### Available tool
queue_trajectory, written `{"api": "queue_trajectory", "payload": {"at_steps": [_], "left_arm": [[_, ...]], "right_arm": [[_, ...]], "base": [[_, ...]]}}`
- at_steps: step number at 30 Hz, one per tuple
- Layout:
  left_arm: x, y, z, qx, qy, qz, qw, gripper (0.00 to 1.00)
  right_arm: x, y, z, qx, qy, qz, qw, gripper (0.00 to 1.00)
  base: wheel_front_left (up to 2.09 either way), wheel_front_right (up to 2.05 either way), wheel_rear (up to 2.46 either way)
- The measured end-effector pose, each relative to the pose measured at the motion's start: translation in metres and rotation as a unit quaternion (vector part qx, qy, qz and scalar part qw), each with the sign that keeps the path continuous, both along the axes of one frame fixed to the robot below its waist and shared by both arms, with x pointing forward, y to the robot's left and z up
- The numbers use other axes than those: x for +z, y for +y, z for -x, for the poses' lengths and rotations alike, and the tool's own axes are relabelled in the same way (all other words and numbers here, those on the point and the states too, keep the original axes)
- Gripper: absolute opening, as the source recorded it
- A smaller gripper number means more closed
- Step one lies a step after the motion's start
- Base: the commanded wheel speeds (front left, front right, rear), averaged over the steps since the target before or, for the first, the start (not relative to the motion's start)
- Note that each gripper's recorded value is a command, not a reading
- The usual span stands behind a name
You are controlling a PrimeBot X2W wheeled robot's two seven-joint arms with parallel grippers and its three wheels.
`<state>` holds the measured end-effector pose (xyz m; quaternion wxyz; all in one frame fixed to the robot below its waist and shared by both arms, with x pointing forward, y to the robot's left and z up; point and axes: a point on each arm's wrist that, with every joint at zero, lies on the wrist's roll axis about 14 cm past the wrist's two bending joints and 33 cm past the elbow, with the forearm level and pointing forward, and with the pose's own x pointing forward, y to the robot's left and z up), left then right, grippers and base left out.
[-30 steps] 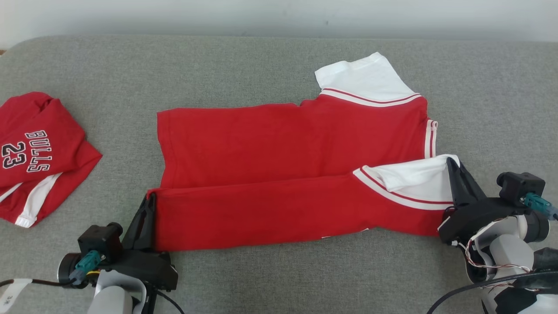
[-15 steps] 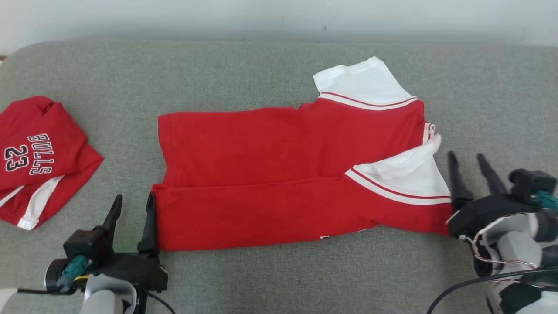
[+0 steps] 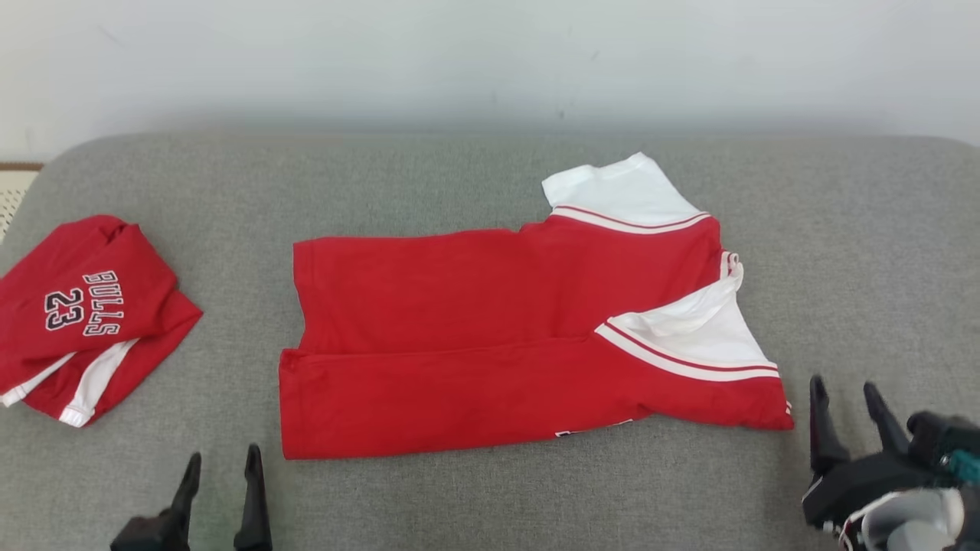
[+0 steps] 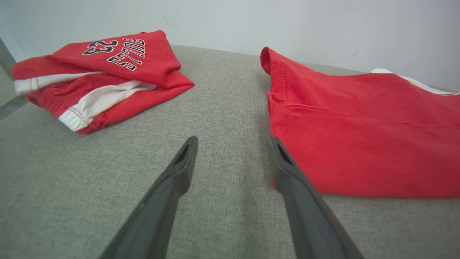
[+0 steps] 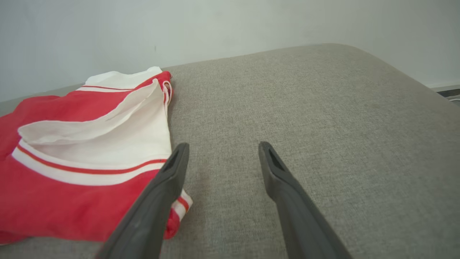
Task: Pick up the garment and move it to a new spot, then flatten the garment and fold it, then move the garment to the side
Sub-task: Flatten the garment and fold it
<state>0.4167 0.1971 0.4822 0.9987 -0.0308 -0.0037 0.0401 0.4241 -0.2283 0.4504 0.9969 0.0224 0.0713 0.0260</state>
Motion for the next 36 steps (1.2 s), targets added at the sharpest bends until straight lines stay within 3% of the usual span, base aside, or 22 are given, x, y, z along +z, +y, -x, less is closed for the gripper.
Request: {"api": "queue_trajectory", "payload": {"at_steps": [12, 20, 29, 36], "left_arm": [[-0.002, -0.002, 0.032, 0.006, 0.005, 0.006, 1.000, 1.00], [0.003, -0.002, 0.038, 0.006, -0.002, 0.005, 1.000, 1.00], [-0.007, 0.001, 0.044, 0.009, 0.012, 0.006, 1.000, 1.00], [-0.013, -0.002, 0.040, 0.004, 0.022, 0.005, 1.000, 1.00]], "right_arm": [[-0.014, 0.021, 0.036, 0.022, 0.019, -0.007, 1.000, 1.00], [-0.008, 0.031, 0.035, 0.031, 0.012, -0.018, 0.999, 1.00], [-0.021, 0.042, 0.026, 0.008, 0.035, -0.093, 0.995, 1.00], [-0.021, 0.044, 0.008, 0.013, 0.037, -0.097, 0.995, 1.00]], "base": [[0.00, 0.00, 0.00], [0.00, 0.00, 0.00], [0.00, 0.00, 0.00], [0.00, 0.00, 0.00]]}}
